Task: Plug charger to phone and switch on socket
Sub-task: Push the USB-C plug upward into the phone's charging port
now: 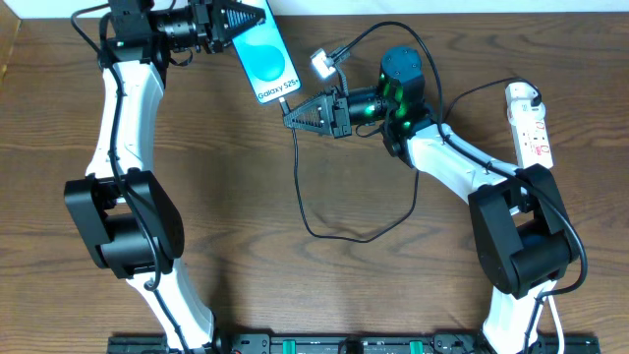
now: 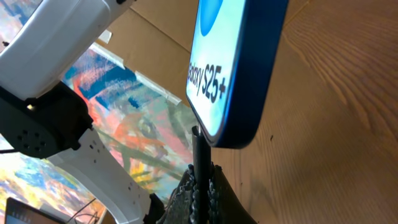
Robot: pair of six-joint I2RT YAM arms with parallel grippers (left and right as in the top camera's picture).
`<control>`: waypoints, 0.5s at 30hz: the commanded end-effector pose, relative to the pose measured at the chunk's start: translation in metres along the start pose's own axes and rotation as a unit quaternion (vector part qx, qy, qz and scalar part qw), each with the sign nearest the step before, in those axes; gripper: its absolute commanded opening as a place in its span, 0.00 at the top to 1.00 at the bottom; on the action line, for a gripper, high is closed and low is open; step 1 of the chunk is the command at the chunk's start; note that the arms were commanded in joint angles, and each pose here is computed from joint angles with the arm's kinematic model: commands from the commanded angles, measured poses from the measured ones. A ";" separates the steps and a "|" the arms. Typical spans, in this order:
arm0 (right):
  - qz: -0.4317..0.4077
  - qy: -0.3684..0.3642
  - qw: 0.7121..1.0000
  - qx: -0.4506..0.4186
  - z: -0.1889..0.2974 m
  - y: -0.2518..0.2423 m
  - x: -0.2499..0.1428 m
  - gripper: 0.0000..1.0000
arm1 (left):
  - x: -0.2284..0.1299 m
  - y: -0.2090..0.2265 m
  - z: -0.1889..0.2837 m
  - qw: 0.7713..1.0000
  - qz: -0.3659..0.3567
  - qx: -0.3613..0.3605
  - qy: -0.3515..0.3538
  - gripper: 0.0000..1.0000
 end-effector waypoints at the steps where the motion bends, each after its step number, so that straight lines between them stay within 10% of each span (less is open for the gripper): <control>1: 0.004 -0.020 1.000 -0.024 0.005 -0.003 0.008 0.99 | -0.005 -0.011 0.002 1.000 -0.017 -0.011 0.013 0.92; 15: -0.014 -0.037 0.998 -0.041 0.005 -0.005 0.013 0.99 | -0.008 -0.012 -0.009 0.999 -0.035 -0.013 0.024 0.93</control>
Point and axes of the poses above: each gripper's point midway between its finger pads, its own z axis back along the fingers, its own y axis along the line the jaws close on, x = y × z, the point moved 6 cm from there along z, back along the fingers, and after that the axes turned 15 degrees about z, right-handed, at the moved point
